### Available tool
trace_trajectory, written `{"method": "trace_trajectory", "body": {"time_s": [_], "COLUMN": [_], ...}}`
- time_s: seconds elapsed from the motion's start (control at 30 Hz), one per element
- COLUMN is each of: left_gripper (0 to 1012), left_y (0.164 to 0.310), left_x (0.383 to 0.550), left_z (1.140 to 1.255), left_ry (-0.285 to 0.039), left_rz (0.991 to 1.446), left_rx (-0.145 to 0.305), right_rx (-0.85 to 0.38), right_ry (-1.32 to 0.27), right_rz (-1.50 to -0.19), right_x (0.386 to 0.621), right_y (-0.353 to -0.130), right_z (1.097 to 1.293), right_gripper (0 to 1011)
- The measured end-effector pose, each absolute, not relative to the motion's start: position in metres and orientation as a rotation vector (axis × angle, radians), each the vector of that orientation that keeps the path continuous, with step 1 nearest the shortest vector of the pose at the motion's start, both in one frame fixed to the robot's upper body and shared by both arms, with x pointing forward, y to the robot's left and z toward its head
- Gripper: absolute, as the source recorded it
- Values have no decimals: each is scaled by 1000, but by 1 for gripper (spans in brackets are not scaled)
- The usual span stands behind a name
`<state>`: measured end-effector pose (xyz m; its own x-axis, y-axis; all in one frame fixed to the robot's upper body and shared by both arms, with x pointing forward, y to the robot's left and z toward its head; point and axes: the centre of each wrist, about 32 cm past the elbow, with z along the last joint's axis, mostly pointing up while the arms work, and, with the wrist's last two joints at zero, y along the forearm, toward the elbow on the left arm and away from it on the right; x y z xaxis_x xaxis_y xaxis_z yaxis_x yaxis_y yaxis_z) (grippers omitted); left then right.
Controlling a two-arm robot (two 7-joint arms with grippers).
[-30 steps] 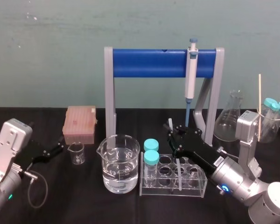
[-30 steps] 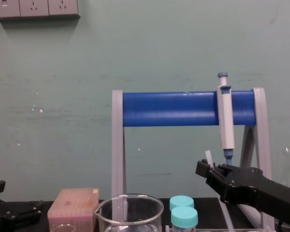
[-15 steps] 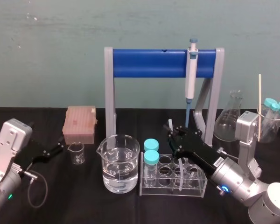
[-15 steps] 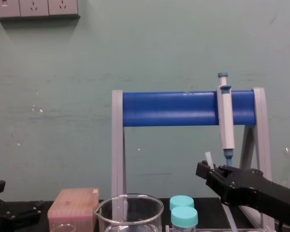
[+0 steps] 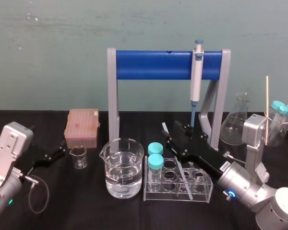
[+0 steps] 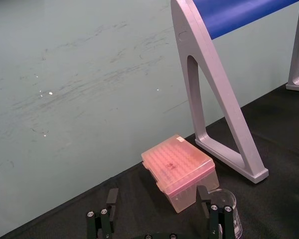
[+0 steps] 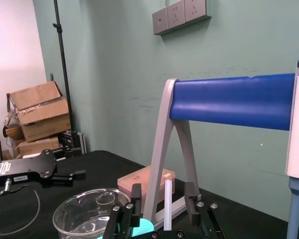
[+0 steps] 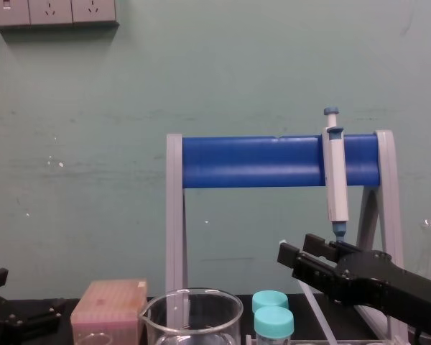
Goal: Pick up the stirring rod with one hand, then place it down.
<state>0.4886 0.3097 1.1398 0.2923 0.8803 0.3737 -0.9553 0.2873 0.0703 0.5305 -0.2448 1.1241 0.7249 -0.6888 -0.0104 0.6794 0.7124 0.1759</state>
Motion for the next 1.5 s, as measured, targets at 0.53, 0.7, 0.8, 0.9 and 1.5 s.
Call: {"method": "trace_trajectory", "body": {"time_s": [0.53,0.7,0.8,0.9,1.5], "left_gripper": [1000,1000,1000,1000,1000], "left_y": [310,310,310,310,310], "left_x": [489,489,489,489,489], "left_z": [1140,1140,1140,1140,1140], "left_ry": [-285,-285,-285,-285,-285], "left_rz": [1248,1248,1248,1248,1248], "left_rx": [304,305,304,304,304], "right_rx": [141,110,87,44,-230], "right_ry": [-39,-39,-60,-108,-32], "right_rz": [-777,-826,-904,-1042,-1424], "right_x": [523,505,493,484,485], "right_y": [-254,-271,-284,-293,-297], "right_z": [1131,1137,1138,1138,1121], "right_gripper": [982,1000,1000,1000,1000]}}
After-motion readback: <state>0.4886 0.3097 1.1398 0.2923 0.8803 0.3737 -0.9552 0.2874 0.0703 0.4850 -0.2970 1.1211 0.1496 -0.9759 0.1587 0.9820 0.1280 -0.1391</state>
